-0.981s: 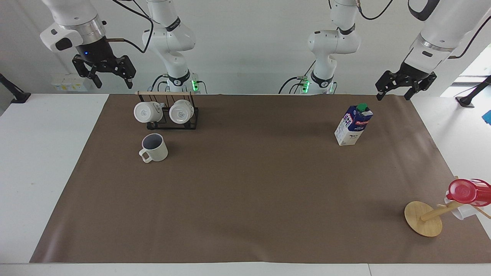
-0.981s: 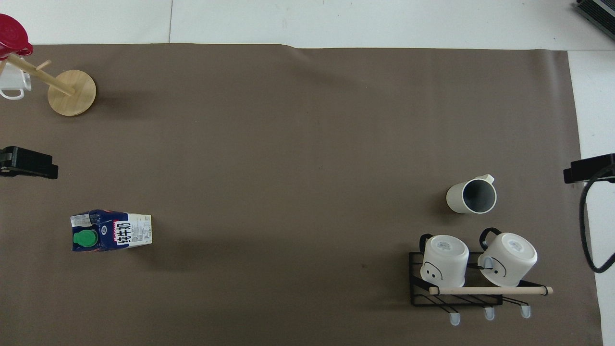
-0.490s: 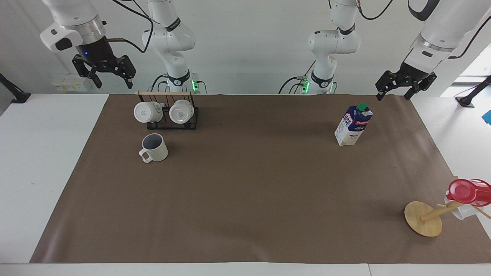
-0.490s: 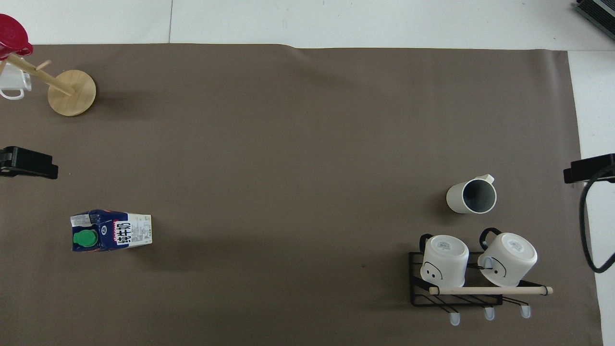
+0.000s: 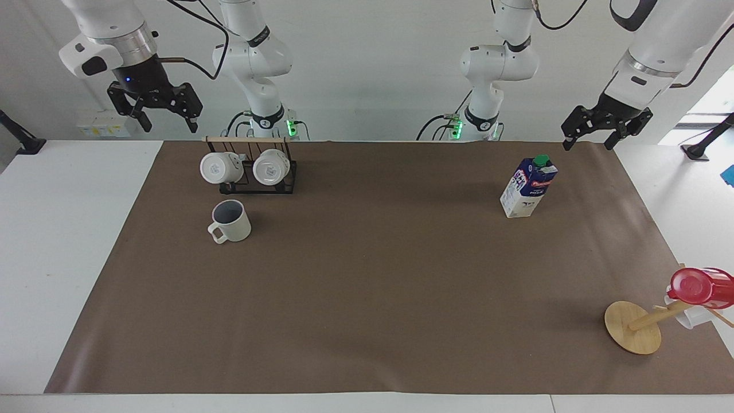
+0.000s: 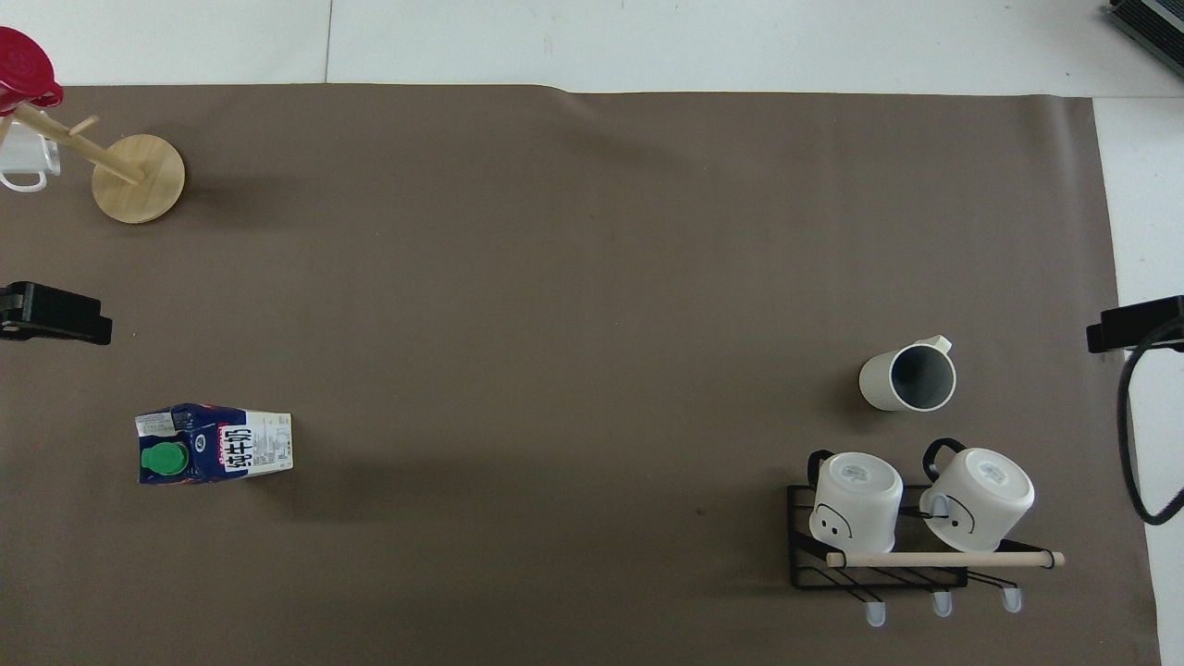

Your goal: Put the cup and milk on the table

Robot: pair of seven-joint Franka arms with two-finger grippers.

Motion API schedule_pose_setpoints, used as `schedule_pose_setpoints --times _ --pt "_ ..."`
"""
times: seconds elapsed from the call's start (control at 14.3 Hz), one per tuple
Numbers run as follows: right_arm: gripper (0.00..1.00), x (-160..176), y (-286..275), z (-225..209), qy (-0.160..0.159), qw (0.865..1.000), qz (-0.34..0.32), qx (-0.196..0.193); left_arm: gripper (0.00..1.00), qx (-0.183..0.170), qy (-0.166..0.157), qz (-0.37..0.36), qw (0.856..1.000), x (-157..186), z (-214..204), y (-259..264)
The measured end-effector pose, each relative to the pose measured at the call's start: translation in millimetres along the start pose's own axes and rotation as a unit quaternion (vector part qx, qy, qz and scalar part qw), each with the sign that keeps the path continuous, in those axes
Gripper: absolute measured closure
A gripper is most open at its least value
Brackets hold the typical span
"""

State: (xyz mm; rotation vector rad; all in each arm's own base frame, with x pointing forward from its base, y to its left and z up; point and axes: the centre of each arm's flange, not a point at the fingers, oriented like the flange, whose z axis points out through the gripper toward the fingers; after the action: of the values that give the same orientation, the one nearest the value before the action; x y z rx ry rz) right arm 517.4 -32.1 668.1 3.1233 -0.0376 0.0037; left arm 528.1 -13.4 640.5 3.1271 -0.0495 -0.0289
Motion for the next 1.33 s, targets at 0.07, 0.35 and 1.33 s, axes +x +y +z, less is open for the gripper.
schedule_pose_setpoints --times 0.07,0.35,1.33 --pt "0.00 0.0 0.0 0.0 0.000 1.000 0.000 0.000 0.00 0.000 0.000 0.000 1.000 0.0 0.0 0.0" --pt "0.00 0.0 0.1 0.0 0.000 1.000 0.000 0.000 0.00 0.000 0.000 0.000 1.000 0.0 0.0 0.0" --pt "0.00 0.6 7.1 -0.5 0.004 1.000 0.007 0.000 0.00 0.000 0.000 0.000 1.000 0.0 0.0 0.0"
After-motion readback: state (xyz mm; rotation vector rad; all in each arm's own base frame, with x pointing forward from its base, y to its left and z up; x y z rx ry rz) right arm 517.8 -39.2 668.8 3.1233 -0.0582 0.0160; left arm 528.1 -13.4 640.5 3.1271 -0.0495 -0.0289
